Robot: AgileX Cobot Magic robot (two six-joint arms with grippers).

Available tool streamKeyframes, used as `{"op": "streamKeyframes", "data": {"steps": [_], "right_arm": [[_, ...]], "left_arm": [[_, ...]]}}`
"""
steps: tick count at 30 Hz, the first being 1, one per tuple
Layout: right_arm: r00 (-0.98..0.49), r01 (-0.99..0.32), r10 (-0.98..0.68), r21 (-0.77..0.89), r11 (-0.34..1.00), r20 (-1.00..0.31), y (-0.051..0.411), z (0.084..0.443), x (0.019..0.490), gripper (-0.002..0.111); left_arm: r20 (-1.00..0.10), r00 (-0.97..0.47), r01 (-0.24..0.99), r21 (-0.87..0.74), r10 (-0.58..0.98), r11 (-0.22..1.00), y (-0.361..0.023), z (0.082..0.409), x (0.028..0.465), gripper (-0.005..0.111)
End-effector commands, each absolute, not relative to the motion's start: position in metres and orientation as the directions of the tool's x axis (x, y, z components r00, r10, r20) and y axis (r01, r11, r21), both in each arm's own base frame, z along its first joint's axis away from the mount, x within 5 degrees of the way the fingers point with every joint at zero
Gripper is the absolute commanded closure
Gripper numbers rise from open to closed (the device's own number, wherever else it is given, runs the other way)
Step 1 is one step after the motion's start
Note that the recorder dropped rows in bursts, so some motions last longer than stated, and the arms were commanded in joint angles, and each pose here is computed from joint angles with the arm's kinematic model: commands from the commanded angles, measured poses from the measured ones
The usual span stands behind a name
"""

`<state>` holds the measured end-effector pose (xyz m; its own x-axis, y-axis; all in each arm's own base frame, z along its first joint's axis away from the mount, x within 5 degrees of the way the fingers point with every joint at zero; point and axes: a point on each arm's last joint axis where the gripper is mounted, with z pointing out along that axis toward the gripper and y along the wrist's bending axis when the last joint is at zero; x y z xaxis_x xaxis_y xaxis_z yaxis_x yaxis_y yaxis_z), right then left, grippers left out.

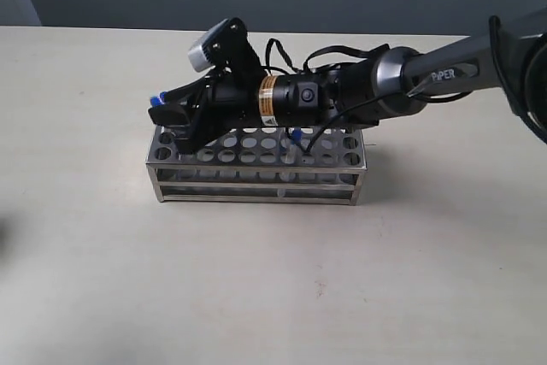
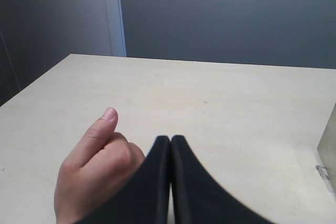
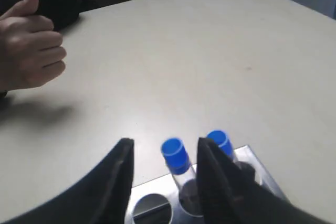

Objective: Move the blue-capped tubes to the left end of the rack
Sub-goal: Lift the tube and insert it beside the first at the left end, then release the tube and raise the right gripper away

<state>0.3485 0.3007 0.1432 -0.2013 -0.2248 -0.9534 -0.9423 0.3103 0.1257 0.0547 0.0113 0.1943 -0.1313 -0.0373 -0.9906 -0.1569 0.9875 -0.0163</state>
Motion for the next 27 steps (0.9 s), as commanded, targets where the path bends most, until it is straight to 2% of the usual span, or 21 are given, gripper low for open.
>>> {"op": "streamKeyframes", "data": {"steps": [1,5,9,14,18,20,22,24,27], "right_arm": [[-0.203,-0.943,-0.234,0.126,0.307,-0.951,0.301,0.142,0.347,0.062],[-0.194,-0.943,-0.219,0.12,0.311,-0.956,0.299,0.152,0.348,0.062],[-0.134,-0.952,-0.22,0.064,0.298,-0.966,0.288,0.186,0.348,0.062],[-0.073,-0.962,-0.334,-0.022,0.273,-0.94,0.257,0.229,0.346,0.062],[-0.152,-0.951,-0.428,0.015,0.307,-0.891,0.224,0.242,0.34,0.063],[-0.18,-0.946,-0.416,0.041,0.321,-0.891,0.209,0.246,0.335,0.068],[-0.143,-0.962,-0.397,0.033,0.271,-0.907,0.194,0.253,0.323,0.077],[-0.116,-0.967,-0.347,0.026,0.252,-0.931,0.18,0.263,0.309,0.078],[-0.107,-0.941,-0.294,0.001,0.339,-0.95,0.161,0.264,0.293,0.078]], "left_arm": [[-0.99,-0.132,-0.149,-0.021,-0.041,0.989,0.011,0.193,0.055,0.106],[-0.99,-0.132,-0.149,-0.021,-0.041,0.989,0.011,0.193,0.055,0.106],[-0.99,-0.132,-0.149,-0.021,-0.041,0.989,0.011,0.193,0.055,0.106],[-0.99,-0.132,-0.149,-0.021,-0.041,0.989,0.011,0.193,0.055,0.106],[-0.99,-0.133,-0.148,-0.019,-0.039,0.989,0.011,0.193,0.055,0.106],[-0.99,-0.133,-0.148,-0.019,-0.039,0.989,0.011,0.193,0.055,0.106],[-0.99,-0.133,-0.148,-0.019,-0.039,0.989,0.011,0.193,0.055,0.106],[-0.99,-0.132,-0.148,-0.02,-0.04,0.989,0.011,0.193,0.055,0.106],[-0.99,-0.132,-0.148,-0.02,-0.04,0.989,0.011,0.193,0.055,0.106]]}}
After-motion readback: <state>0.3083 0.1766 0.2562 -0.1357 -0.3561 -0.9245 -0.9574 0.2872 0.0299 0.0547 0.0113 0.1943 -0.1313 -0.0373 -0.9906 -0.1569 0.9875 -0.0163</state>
